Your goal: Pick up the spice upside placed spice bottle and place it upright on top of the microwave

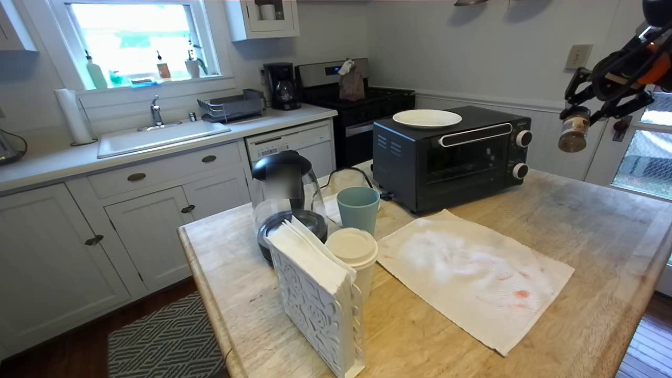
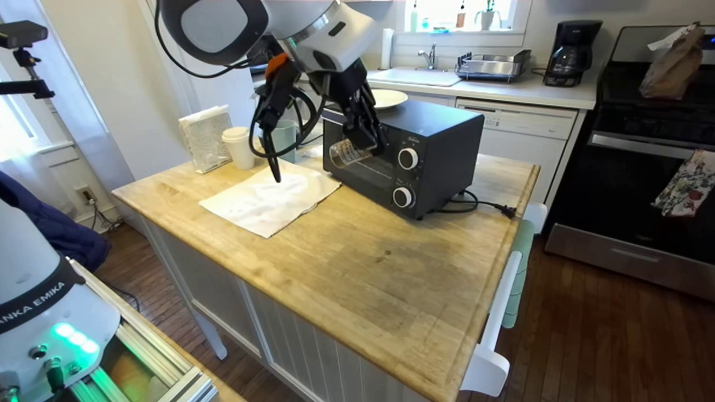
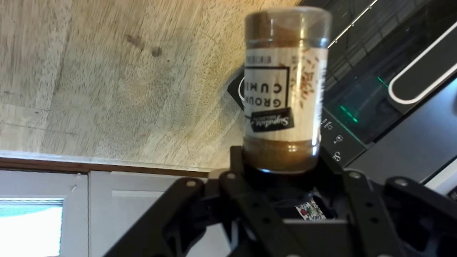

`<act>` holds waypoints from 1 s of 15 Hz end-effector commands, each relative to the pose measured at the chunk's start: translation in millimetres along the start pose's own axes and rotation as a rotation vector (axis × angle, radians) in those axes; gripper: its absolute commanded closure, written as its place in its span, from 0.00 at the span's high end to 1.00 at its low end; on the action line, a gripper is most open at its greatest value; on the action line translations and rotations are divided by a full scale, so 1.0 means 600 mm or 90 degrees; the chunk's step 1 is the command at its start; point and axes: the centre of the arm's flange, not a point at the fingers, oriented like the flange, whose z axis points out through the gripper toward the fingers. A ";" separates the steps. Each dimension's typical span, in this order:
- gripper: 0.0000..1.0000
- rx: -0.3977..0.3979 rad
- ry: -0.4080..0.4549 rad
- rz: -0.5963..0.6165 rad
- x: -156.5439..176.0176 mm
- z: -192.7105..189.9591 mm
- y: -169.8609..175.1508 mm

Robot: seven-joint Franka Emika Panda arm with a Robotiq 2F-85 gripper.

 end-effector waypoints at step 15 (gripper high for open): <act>0.25 0.063 0.323 -0.033 0.059 -0.036 -0.099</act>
